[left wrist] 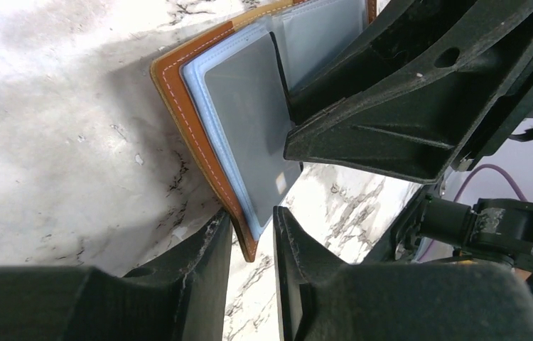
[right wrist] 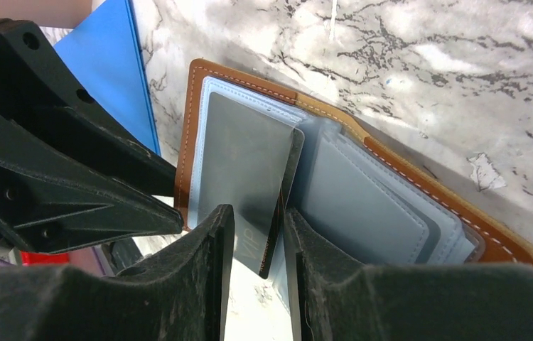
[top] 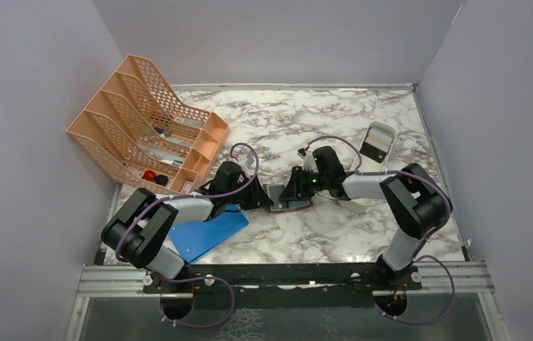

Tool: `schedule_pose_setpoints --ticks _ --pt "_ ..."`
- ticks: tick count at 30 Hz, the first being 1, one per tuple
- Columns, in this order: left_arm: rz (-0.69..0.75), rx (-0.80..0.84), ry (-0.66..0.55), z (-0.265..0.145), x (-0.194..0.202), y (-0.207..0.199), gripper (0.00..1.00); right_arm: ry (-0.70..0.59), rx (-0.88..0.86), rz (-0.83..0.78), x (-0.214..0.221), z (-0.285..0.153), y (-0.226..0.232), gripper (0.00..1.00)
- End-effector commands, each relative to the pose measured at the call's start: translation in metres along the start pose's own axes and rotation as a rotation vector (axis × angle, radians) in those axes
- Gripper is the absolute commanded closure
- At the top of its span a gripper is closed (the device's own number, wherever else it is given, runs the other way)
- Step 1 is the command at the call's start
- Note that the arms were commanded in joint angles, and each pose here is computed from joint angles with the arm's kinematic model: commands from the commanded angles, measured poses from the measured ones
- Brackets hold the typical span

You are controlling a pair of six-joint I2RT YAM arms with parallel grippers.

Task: Put the credit cards into the card holder
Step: Insert the credit card into the card holder.

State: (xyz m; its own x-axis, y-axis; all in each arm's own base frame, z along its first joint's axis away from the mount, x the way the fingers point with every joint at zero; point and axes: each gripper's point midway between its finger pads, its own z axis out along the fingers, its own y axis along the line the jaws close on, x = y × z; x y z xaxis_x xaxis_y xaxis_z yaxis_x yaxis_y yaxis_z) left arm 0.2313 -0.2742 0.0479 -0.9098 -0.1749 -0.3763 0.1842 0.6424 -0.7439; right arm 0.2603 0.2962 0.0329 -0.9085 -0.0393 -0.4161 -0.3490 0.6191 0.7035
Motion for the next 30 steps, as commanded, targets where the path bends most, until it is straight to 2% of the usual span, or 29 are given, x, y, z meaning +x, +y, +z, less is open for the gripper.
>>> schedule_pose_setpoints --ticks 1,5,7,12,16,22,30 --pt "0.032 0.111 -0.020 0.002 -0.014 -0.027 0.68 0.025 -0.085 0.020 0.015 0.001 0.012 0.65" --pt "0.027 0.101 -0.027 0.004 -0.014 -0.024 0.68 0.016 -0.062 0.011 0.013 -0.004 0.012 0.67" --pt "0.026 0.101 -0.021 0.004 -0.013 -0.024 0.70 0.004 -0.054 0.001 0.010 -0.008 0.014 0.67" --pt "0.037 0.116 -0.018 0.001 -0.012 -0.027 0.90 0.020 -0.022 -0.023 0.010 -0.011 0.012 0.66" --pt "0.055 0.142 0.002 -0.004 -0.007 -0.032 1.00 0.024 0.022 -0.046 0.011 -0.017 0.006 0.65" --pt "0.060 0.093 0.052 -0.009 0.004 -0.022 1.00 -0.013 0.064 -0.068 0.003 -0.030 0.010 0.64" --pt "0.096 -0.004 0.050 -0.019 -0.005 -0.019 0.98 -0.024 0.093 -0.095 0.000 -0.037 0.010 0.64"
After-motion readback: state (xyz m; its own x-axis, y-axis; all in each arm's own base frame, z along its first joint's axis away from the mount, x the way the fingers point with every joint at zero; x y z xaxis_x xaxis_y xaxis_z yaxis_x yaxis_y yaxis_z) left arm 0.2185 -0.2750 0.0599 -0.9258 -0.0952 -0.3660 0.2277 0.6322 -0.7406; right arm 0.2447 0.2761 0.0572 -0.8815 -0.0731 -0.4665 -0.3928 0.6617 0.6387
